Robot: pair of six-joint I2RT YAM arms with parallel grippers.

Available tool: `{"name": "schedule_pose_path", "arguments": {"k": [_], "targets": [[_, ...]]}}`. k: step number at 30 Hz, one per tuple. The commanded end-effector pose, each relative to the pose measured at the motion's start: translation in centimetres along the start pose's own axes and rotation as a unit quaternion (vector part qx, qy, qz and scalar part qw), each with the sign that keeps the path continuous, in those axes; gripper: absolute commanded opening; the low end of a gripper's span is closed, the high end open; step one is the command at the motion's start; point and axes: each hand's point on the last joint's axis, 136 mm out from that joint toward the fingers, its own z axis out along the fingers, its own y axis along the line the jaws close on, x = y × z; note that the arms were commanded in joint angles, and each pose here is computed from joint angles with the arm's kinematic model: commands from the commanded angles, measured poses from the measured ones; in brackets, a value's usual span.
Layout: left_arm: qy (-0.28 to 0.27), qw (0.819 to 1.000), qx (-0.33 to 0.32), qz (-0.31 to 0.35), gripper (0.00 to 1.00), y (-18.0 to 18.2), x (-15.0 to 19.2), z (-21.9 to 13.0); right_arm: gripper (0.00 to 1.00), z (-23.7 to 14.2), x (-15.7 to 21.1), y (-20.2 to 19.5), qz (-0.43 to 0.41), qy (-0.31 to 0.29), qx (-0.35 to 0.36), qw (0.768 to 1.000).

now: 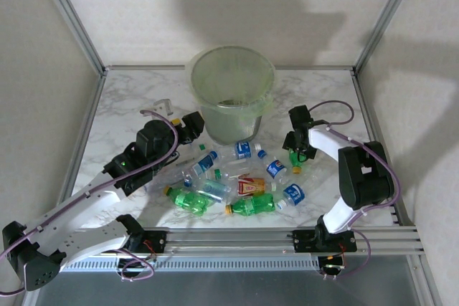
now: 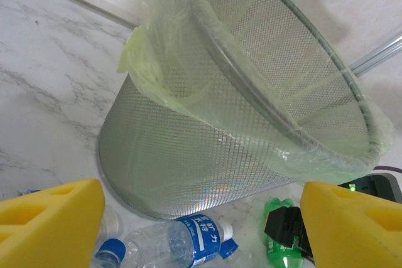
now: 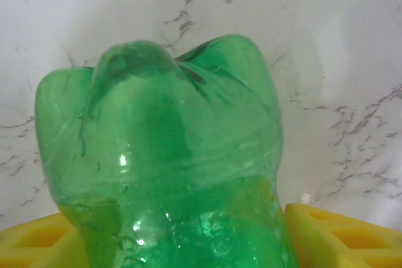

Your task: Put the plastic bottles in the bin

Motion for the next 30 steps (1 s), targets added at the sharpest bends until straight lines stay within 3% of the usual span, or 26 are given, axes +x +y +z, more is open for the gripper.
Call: {"name": "schedule_pose_path", "arguments": {"k": [1,8,14,23,30], "targets": [[0.006,1.0,-0.003,0.003,0.81,-0.2,0.1,0.1,0.66,-0.3,-0.2,-0.6,0.006,-0.009,0.003,1.0],[0.006,1.0,-0.004,0.005,0.81,-0.5,-0.1,0.4,0.64,-2.6,-1.3,-0.7,0.016,-0.045,-0.008,0.999],[0.002,1.0,0.002,0.005,0.81,-1.3,-0.9,0.3,0.62,-7.8,-3.8,0.1,0.033,-0.105,-0.054,0.992],[0.002,1.0,0.007,-0.003,0.82,-1.8,-1.2,0.5,0.62,-23.0,-10.2,2.7,0.051,-0.24,-0.176,0.953],[0.002,1.0,0.007,-0.008,0.82,-1.9,-1.3,0.5,0.61,-33.1,-13.6,9.3,0.008,-0.299,-0.278,0.913]]}}
